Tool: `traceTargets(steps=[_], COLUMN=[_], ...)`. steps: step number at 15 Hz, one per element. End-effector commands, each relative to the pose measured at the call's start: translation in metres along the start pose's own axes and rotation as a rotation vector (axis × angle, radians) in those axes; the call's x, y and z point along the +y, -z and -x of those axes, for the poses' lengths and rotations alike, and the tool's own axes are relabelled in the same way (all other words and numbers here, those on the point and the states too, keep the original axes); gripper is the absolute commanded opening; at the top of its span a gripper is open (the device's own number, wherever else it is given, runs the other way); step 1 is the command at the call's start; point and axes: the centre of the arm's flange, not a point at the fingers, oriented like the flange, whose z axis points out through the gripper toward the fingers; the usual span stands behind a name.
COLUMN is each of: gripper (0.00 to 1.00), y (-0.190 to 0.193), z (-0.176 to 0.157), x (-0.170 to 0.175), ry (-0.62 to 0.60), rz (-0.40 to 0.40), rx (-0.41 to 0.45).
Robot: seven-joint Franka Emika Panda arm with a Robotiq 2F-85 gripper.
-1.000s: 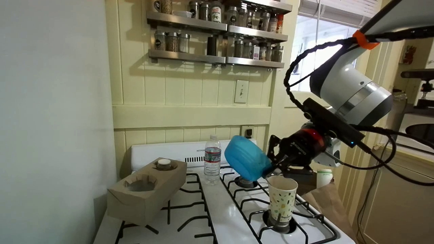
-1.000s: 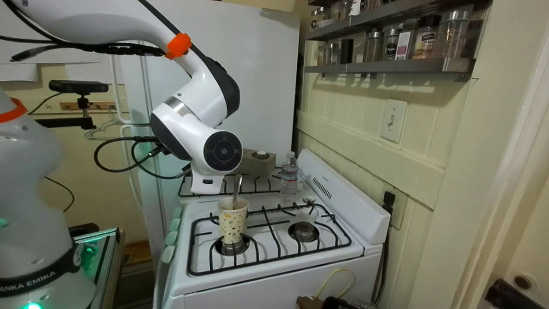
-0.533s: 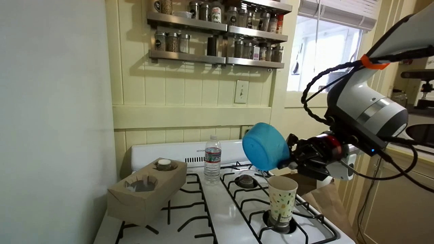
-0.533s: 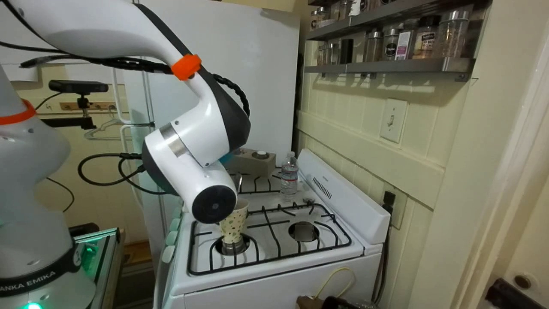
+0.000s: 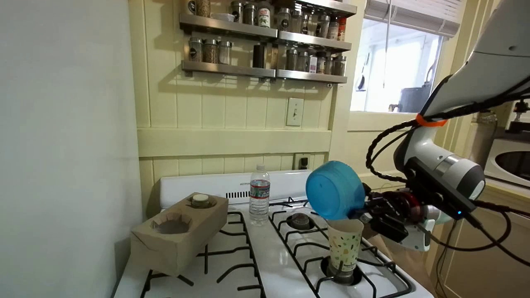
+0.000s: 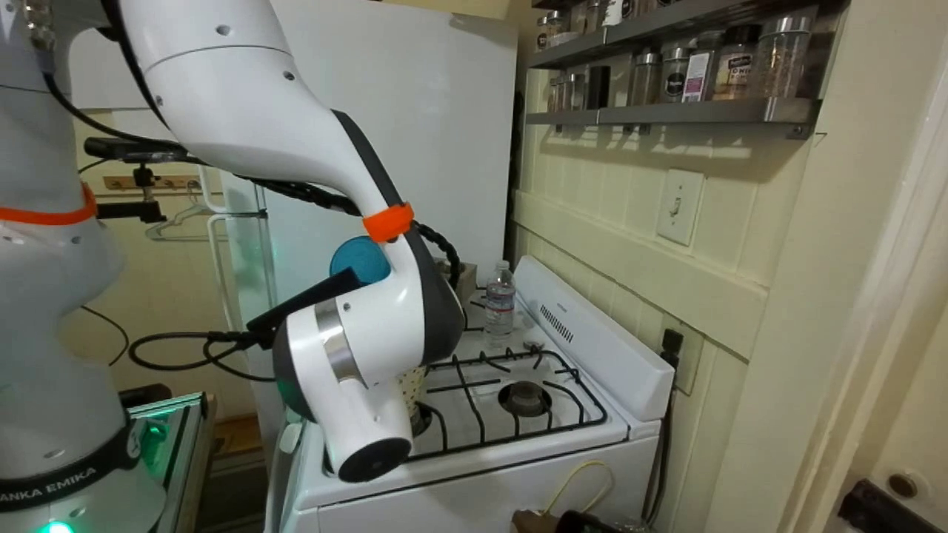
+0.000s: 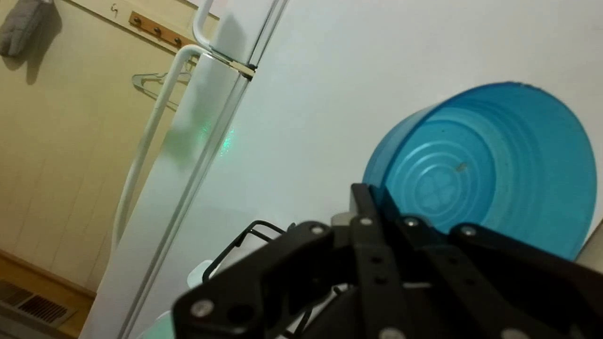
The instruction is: Put the blue bowl on top of the coffee cup.
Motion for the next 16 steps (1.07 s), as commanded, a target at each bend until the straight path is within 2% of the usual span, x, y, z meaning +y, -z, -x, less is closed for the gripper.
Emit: traceTargets(steps=[1,5,9,16], gripper=[0.01,0.01,0.01,0.01], y=[0.022,0.026,0.039,0.056], z=[-0.004,-0.012,-0.024,-0.029], x=[0.011,0.012,0.024,0.059], ry=[-0.024,-0.05,0.002,0.118], rz=[-0.036,-0.021,-0.066,-0.079], rx=[0.001,0.0,-0.009,-0.006])
